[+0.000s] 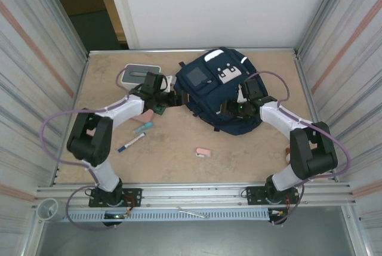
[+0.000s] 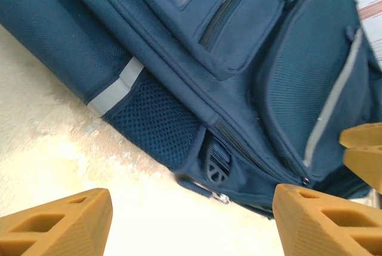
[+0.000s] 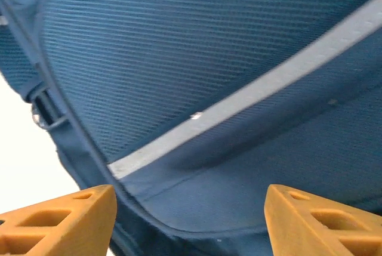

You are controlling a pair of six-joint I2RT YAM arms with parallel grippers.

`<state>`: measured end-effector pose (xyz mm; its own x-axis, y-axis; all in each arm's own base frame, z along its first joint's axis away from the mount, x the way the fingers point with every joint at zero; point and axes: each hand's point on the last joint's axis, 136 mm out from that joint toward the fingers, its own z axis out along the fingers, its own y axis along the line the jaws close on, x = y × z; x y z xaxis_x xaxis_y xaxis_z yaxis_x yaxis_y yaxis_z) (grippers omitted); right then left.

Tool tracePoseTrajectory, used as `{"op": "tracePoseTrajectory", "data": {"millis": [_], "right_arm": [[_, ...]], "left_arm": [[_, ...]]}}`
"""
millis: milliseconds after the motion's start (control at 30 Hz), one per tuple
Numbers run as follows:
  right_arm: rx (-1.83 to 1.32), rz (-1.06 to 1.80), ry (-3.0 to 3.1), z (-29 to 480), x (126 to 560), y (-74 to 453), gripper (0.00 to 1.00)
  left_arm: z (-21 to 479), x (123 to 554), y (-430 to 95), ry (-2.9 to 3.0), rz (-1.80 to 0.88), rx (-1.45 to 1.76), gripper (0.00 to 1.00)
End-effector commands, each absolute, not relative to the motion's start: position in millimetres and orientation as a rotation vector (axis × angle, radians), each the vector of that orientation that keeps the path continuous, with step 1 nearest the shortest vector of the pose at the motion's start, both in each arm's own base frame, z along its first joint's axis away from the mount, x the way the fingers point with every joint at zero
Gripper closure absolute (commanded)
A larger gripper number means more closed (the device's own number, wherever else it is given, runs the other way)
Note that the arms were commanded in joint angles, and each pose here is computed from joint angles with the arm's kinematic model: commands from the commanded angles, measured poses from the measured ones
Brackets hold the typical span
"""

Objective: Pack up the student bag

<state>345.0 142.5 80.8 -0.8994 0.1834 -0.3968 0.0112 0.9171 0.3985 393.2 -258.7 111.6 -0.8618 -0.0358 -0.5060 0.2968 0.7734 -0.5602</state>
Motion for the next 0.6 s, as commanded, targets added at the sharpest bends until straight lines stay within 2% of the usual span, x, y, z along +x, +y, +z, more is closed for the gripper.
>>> {"op": "tracePoseTrajectory", "data": {"millis": [0, 133, 333, 567], "right_arm": [[0.204, 0.487, 2.663, 67, 344, 118, 0.37], [0.281, 0.439, 2.681, 54, 350, 88, 0.41], [0.326, 0.355, 2.648, 66, 376, 55, 0.45], [0.296, 0.361, 2.617, 80, 385, 59, 0.42]], "left_arm": [[98, 402, -261, 2.514, -0.843, 0.169, 0.28], [83, 400, -270, 2.557, -0.845, 0.165, 0.27], [64, 386, -286, 2.583, -0.881, 0.137, 0.25], [56, 390, -310, 2.583, -0.953, 0.136, 0.24]]}}
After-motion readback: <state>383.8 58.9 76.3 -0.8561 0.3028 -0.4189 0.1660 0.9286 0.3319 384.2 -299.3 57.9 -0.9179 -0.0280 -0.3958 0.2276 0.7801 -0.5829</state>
